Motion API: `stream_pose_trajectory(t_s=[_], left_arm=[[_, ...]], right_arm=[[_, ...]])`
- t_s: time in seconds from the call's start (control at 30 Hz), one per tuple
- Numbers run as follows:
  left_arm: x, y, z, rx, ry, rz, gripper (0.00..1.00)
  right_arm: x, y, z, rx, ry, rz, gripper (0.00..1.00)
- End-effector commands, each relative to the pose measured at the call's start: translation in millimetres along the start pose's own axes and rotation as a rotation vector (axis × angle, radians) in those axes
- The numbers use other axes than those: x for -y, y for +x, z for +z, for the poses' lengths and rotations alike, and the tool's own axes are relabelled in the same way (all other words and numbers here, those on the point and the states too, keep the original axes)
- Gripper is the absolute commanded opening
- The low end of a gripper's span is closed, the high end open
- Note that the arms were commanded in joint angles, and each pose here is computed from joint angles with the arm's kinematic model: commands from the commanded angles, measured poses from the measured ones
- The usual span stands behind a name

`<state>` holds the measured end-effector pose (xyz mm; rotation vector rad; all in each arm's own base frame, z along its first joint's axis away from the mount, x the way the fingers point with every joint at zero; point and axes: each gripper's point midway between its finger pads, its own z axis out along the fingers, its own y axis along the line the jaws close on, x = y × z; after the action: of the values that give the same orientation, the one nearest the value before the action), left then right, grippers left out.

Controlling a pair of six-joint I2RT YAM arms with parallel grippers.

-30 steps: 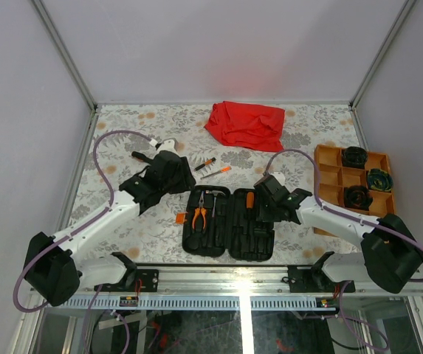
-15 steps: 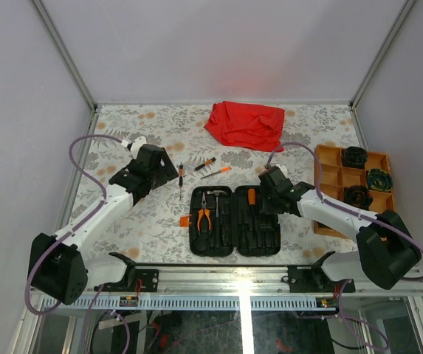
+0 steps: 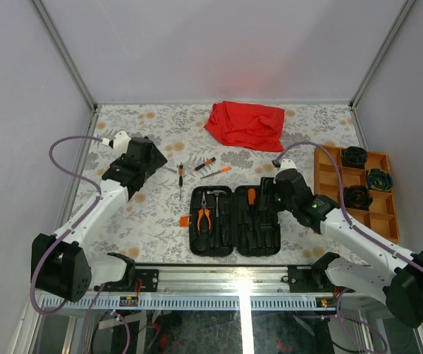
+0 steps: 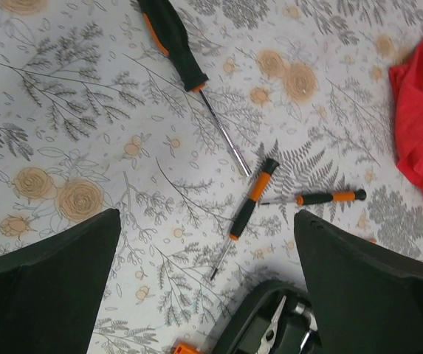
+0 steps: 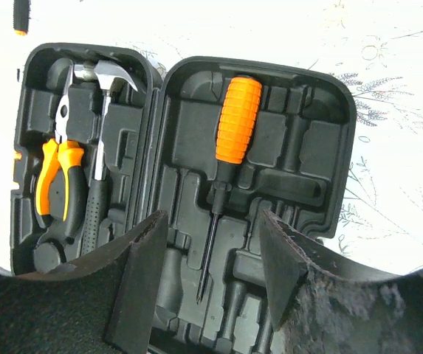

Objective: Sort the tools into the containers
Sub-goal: Pick up the screwdriver from the center of the board.

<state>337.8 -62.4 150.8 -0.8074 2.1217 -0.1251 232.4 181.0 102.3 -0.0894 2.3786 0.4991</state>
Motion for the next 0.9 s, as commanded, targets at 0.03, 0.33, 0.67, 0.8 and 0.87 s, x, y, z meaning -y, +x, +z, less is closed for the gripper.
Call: stream_pose_trajectory(t_s=[0.03, 0.33, 0.67, 0.8, 0.87], left_arm=[[-6.5, -26.6, 14.2, 0.102, -0.066, -0.103, 1.0], [4.2, -22.1, 50.3, 0.039, -0.085, -0.129, 1.0], [-3.9, -23.6, 109.1, -0.012, -0.225, -0.115, 0.95], [-8.0, -23.8, 126.7, -0.034, -0.24, -0.129, 0.94], [-9.3, -22.5, 135.8, -0.046, -0.239, -0.118, 0.93]], right_arm=[[2.0, -15.5, -9.1, 0.084, 0.007, 0.022, 0.59], [-4.1, 3.9, -9.6, 0.045, -0.054, 0.087, 0.59], [7.0, 25.9, -3.6, 0.033, -0.042, 0.148, 0.58], [9.6, 26.6, -6.3, 0.035, -0.033, 0.137, 0.58], [9.9, 26.6, -7.6, 0.037, -0.035, 0.131, 0.58]])
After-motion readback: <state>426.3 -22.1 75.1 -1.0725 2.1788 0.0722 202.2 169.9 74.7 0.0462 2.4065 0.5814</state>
